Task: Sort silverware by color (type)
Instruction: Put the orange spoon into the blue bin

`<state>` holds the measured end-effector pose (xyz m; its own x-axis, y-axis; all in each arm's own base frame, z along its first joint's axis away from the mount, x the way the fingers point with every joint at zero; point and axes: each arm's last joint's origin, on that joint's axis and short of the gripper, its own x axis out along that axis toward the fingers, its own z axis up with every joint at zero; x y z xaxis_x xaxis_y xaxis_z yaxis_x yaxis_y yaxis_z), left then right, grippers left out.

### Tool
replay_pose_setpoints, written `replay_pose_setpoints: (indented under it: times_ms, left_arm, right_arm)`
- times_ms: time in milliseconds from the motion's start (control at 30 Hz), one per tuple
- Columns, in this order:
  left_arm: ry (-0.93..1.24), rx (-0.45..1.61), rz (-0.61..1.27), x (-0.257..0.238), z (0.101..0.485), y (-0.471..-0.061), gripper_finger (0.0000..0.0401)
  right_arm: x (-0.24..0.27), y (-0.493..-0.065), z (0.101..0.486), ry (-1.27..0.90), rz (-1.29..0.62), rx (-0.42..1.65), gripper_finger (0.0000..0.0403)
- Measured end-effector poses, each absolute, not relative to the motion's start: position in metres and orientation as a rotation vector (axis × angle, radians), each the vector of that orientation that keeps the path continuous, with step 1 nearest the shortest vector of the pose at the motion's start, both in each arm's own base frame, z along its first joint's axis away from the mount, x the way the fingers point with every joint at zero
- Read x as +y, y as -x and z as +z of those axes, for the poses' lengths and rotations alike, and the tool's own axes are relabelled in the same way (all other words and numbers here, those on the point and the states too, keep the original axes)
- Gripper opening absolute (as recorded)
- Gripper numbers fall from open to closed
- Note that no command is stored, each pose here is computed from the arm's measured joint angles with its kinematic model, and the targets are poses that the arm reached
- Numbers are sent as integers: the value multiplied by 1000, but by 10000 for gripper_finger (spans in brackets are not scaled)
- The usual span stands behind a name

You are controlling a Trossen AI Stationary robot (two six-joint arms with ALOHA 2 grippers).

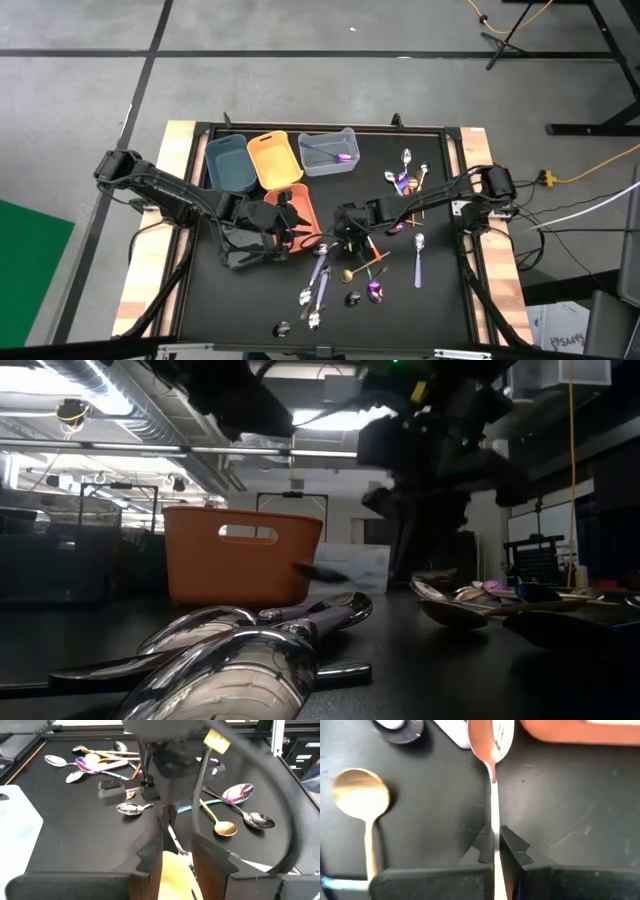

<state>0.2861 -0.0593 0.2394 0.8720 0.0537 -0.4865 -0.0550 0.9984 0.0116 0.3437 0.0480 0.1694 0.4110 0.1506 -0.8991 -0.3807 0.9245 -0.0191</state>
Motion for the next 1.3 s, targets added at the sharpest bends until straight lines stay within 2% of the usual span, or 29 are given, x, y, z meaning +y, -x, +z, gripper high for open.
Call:
replay_pose_setpoints:
  times_ms: [167, 400, 533, 767, 967, 1100, 1300]
  left_arm:
    - [79, 497, 132, -55, 240, -287, 96]
    - [267, 488, 190, -41, 239, -289, 96]
    - [309, 487, 203, -33, 239, -290, 96]
    - [327, 491, 201, -25, 239, -291, 96]
    - [329, 490, 208, -22, 239, -292, 96]
    - [329, 490, 208, -22, 239, -292, 96]
    - [328, 497, 209, -22, 239, -291, 96]
  right_arm:
    - [46, -336, 187, 310, 347, 1077, 0]
    - [41, -331, 214, 527, 262, 975, 1]
    - [39, -330, 219, 580, 221, 963, 1]
    - [40, -327, 217, 516, 250, 995, 1]
    - [39, -329, 214, 359, 105, 1019, 2]
    - [39, -331, 209, 278, 39, 1031, 28]
    - [39, -336, 194, 181, -18, 1070, 101]
